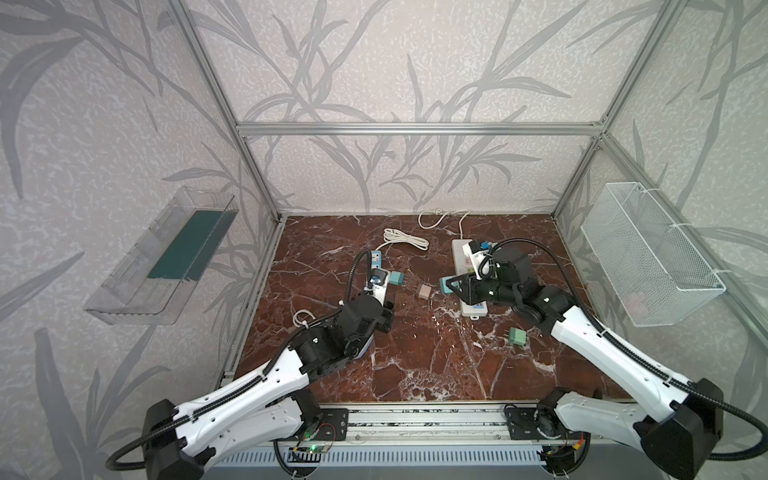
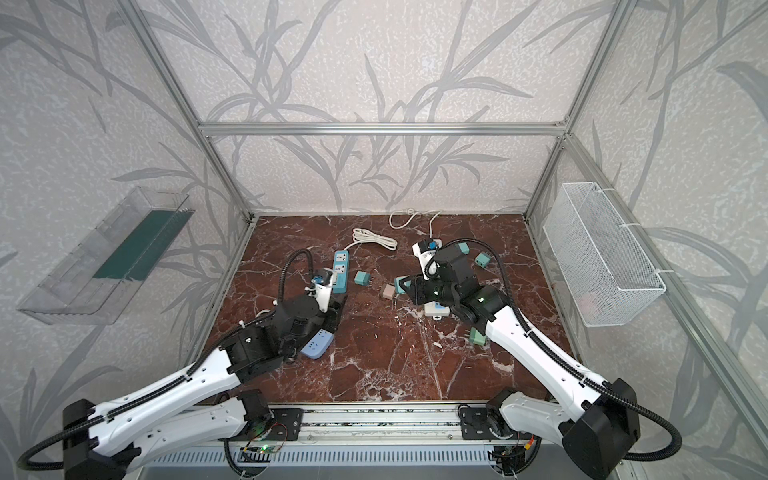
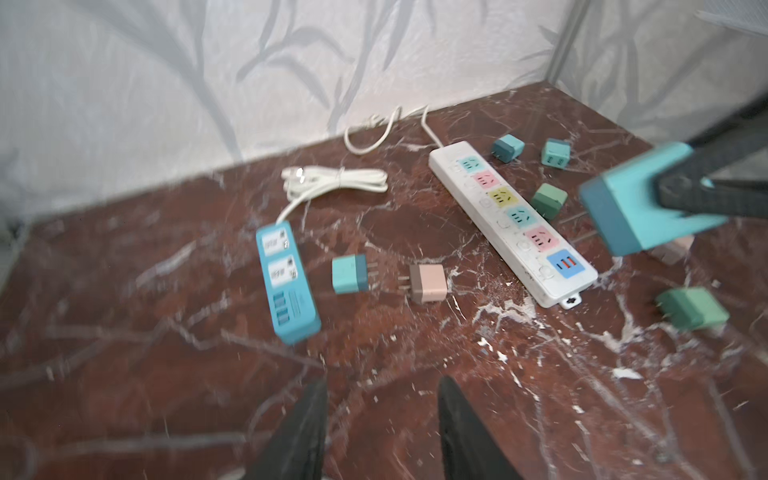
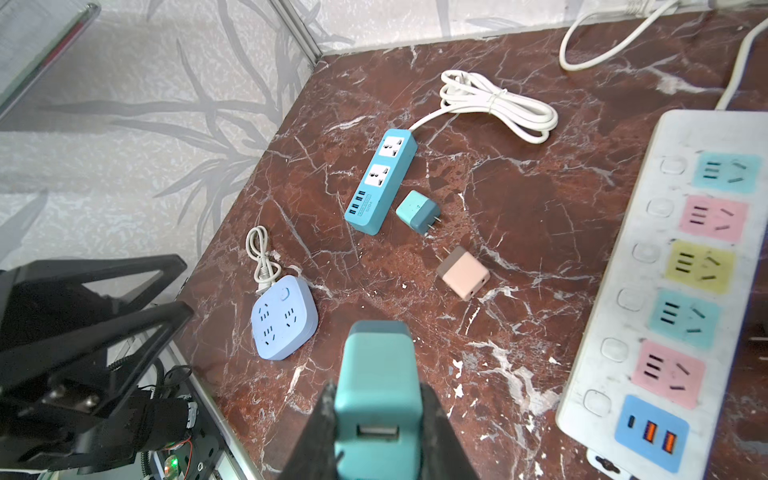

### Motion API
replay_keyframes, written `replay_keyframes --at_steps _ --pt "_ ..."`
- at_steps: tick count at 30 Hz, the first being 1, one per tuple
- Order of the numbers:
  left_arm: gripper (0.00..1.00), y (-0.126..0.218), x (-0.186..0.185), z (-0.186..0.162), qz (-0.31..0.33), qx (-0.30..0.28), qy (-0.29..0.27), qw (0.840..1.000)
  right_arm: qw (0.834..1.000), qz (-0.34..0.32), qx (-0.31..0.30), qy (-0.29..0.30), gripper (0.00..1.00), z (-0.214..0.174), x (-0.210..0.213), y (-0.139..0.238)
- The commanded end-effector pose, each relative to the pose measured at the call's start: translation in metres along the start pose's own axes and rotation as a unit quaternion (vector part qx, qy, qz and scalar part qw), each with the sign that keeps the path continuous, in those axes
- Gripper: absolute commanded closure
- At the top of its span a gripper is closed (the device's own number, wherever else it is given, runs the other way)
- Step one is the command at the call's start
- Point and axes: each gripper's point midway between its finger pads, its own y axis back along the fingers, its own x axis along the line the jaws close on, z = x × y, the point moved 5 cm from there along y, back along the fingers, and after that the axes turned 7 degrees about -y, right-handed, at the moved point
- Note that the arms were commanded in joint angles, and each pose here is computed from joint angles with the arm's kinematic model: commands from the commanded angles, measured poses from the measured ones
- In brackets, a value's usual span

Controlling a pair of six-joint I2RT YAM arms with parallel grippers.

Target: Insert the plug

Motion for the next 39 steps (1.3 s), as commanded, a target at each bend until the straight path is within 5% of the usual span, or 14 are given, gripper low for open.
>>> replay_keyframes --at_steps 1,6,10,19,39 --pt "0.63 0.023 0.037 -0.072 0.115 0.181 0.114 0.97 1.0 -0.003 0.0 0.002 1.0 -0.003 -0.001 0.002" --pt "0.8 0.034 0.037 -0.118 0.117 0.262 0.204 0.936 1.0 0.009 0.001 -0.004 1.0 -0.007 -0.002 -0.003" --pt "1.0 0.022 0.03 -0.163 0.091 0.273 0.272 0.918 1.0 0.013 0.006 -0.005 1.0 -0.008 -0.002 -0.006" --pt "1.0 -0.001 0.043 -0.196 0.121 0.271 0.302 0.906 1.0 0.008 -0.001 0.001 1.0 -0.008 -0.002 0.0" --pt "1.0 -0.087 0.016 -0.153 0.072 0.189 0.256 0.945 1.0 -0.009 -0.005 0.001 1.0 -0.009 -0.005 0.007"
